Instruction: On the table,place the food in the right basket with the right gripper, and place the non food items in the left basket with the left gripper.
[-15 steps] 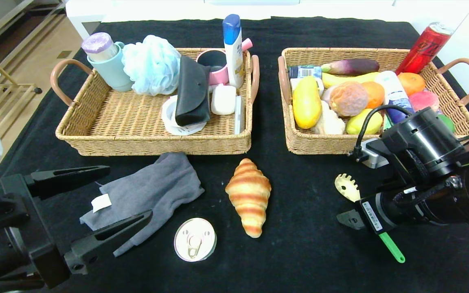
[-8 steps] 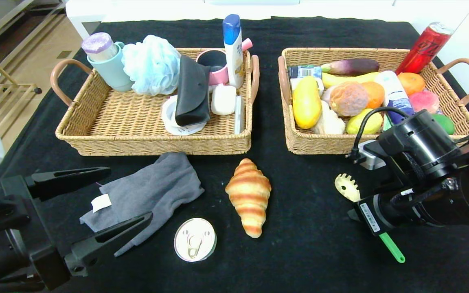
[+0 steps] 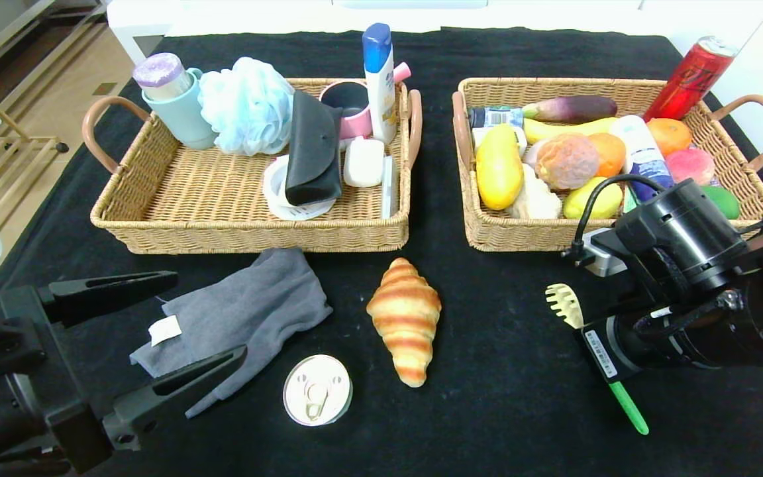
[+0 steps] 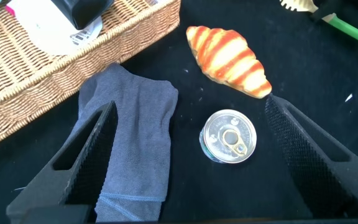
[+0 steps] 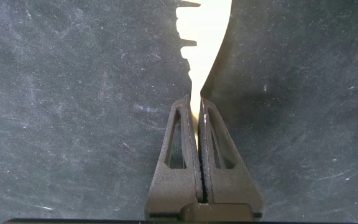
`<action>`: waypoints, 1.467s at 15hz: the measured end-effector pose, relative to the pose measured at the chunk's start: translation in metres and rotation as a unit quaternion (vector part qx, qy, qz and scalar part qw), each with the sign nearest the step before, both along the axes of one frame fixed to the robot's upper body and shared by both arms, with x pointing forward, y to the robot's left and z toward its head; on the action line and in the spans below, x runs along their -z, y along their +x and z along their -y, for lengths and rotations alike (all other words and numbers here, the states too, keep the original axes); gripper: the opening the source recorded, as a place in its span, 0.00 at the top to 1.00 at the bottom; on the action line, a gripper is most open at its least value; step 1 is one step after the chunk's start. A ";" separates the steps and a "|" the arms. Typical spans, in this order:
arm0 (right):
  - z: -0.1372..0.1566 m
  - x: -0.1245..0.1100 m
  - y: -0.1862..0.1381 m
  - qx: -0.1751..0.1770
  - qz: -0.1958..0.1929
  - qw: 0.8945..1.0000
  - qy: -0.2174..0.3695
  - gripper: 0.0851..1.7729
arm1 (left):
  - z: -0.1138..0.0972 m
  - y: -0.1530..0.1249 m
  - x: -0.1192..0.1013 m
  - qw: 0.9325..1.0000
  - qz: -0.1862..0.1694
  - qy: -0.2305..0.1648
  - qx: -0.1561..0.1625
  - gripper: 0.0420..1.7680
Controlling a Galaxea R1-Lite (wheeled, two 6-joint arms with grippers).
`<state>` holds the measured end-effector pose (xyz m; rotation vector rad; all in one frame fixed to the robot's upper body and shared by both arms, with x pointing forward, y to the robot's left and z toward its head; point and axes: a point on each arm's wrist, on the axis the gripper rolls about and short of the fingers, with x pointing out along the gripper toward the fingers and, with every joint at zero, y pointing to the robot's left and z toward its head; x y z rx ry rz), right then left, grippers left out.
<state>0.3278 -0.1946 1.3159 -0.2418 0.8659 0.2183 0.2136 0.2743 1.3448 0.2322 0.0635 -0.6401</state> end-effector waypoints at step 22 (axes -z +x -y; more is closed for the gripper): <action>-0.058 -0.079 -0.058 -0.101 0.094 0.980 0.146 0.97 | 0.000 -0.001 -0.001 1.000 0.002 -0.002 -0.001 0.03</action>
